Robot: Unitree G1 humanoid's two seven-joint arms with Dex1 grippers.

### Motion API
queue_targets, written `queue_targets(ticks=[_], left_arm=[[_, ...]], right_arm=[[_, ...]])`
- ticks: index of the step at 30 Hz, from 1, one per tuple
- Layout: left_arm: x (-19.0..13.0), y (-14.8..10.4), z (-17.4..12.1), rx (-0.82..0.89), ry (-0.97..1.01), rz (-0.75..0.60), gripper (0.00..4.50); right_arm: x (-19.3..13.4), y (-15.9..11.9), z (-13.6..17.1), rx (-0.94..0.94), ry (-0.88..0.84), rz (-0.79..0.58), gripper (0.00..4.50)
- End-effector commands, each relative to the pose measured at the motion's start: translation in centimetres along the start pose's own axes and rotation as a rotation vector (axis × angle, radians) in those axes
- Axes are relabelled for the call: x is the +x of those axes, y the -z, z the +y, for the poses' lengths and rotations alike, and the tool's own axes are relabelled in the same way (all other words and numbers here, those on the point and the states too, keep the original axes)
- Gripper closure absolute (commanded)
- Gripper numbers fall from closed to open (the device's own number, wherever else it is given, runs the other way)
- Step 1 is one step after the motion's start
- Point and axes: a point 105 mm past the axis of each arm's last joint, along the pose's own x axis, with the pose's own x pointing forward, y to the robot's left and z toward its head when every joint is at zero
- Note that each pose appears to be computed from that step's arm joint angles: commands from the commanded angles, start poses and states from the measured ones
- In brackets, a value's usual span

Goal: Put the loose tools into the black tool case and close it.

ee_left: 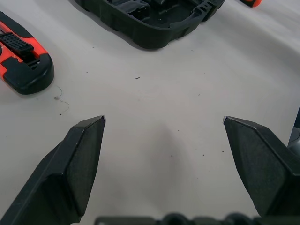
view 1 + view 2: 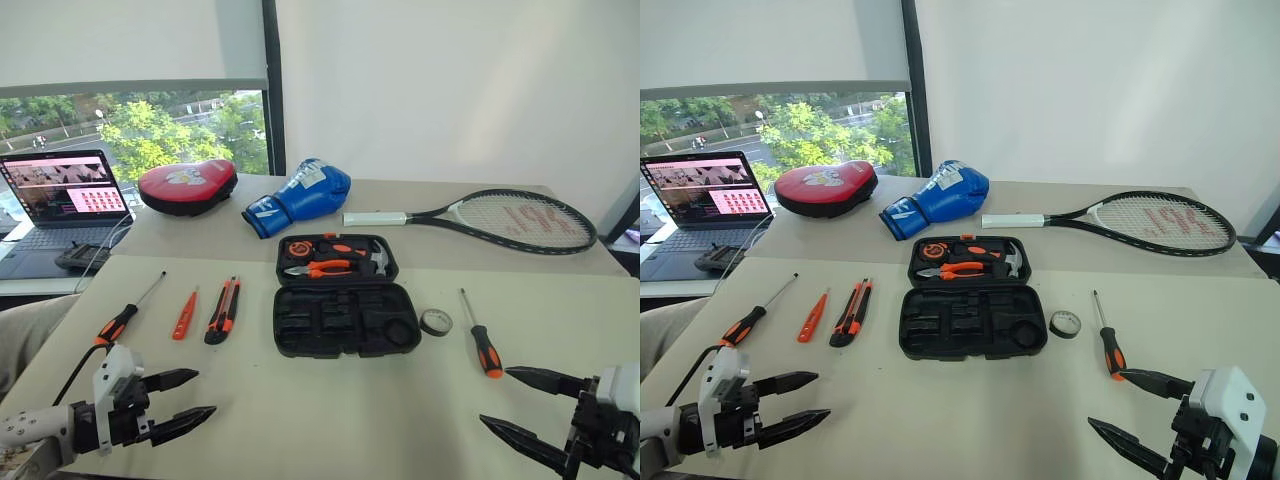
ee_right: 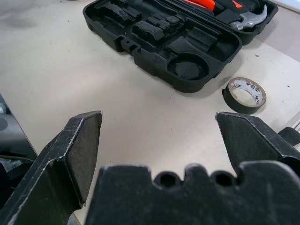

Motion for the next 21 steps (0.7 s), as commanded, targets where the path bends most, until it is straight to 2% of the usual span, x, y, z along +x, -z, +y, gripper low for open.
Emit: queue_targets(ticks=[1, 3, 5, 7, 9, 13, 18, 20, 21], left_arm=[[0.4, -2.4, 1.1, 0.012, -0.092, -0.103, 0.17], [-0.1, -4.8, 4.3, -0.104, -0.314, -0.246, 0.17], [-1.0, -6.0, 6.9, -0.160, -0.482, -0.280, 0.17], [-2.0, -5.7, 9.1, -0.196, -0.640, -0.178, 0.17], [-2.9, -6.0, 10.5, -0.247, -0.739, -0.150, 0.17], [-5.9, -6.5, 14.5, -0.216, -0.897, 0.053, 0.17], [-7.8, -5.9, 17.0, -0.178, -0.908, 0.240, 0.17], [-7.7, -4.2, 17.3, -0.230, -0.853, 0.314, 0.17], [-7.6, -3.7, 17.4, -0.241, -0.832, 0.336, 0.40]], right_arm=[[1.1, -1.6, 0.2, -0.039, -0.016, -0.084, 0.00], [3.5, -4.7, 1.1, -0.054, -0.084, -0.245, 0.00], [5.2, -7.1, 1.8, -0.104, -0.131, -0.338, 0.00], [6.0, -8.1, 2.9, -0.142, -0.206, -0.346, 0.00], [6.5, -8.7, 3.4, -0.135, -0.246, -0.344, 0.00], [7.3, -10.1, 4.9, -0.149, -0.446, -0.332, 0.00], [7.2, -10.7, 5.0, -0.193, -0.476, -0.333, 0.00], [7.1, -10.5, 5.0, -0.195, -0.472, -0.330, 0.00], [7.1, -10.5, 5.0, -0.196, -0.469, -0.330, 0.00]])
